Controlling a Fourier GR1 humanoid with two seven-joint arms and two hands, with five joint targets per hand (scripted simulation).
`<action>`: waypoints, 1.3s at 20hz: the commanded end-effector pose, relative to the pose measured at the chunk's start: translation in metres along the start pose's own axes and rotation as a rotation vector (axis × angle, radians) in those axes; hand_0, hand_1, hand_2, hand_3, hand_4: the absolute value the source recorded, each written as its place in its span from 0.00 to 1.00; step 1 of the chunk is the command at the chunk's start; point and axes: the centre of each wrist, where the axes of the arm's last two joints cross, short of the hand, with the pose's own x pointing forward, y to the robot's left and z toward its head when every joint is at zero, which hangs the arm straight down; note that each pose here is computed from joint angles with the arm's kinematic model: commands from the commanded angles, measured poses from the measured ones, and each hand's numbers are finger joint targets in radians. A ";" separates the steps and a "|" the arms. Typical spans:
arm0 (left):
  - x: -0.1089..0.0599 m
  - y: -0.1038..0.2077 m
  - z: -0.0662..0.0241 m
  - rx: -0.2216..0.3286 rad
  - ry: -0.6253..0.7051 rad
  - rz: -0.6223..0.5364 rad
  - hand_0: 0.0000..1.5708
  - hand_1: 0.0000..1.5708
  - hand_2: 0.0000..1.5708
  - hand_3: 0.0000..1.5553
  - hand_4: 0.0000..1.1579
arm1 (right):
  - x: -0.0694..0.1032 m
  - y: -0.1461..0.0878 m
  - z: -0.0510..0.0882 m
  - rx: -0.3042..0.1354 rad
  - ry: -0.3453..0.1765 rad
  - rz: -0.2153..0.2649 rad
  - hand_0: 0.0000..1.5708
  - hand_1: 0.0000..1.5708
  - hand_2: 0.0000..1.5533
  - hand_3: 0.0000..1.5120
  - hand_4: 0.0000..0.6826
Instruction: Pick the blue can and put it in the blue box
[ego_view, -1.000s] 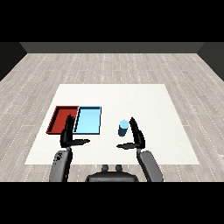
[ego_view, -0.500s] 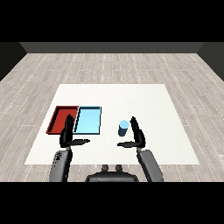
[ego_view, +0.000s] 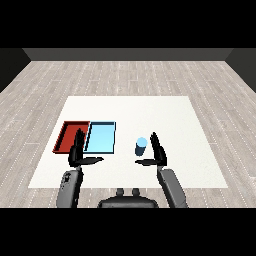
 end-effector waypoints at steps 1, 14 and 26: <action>0.008 0.015 0.0086 0.003 0.019 0.027 0.00 0.00 0.00 0.00 0.00 | -0.001 0.001 -0.017 -0.029 0.050 -0.027 0.00 0.00 0.00 0.00 0.00; -0.014 0.001 -0.0081 -0.001 -0.015 -0.008 0.00 0.00 0.00 0.00 0.00 | -0.029 0.008 -0.037 -0.054 0.109 -0.055 0.00 0.00 0.00 0.00 0.00; -0.005 0.010 0.0123 0.009 -0.005 -0.002 0.00 0.00 0.00 0.00 0.00 | -0.074 0.006 -0.025 -0.096 0.139 -0.081 0.00 0.00 0.00 0.00 0.00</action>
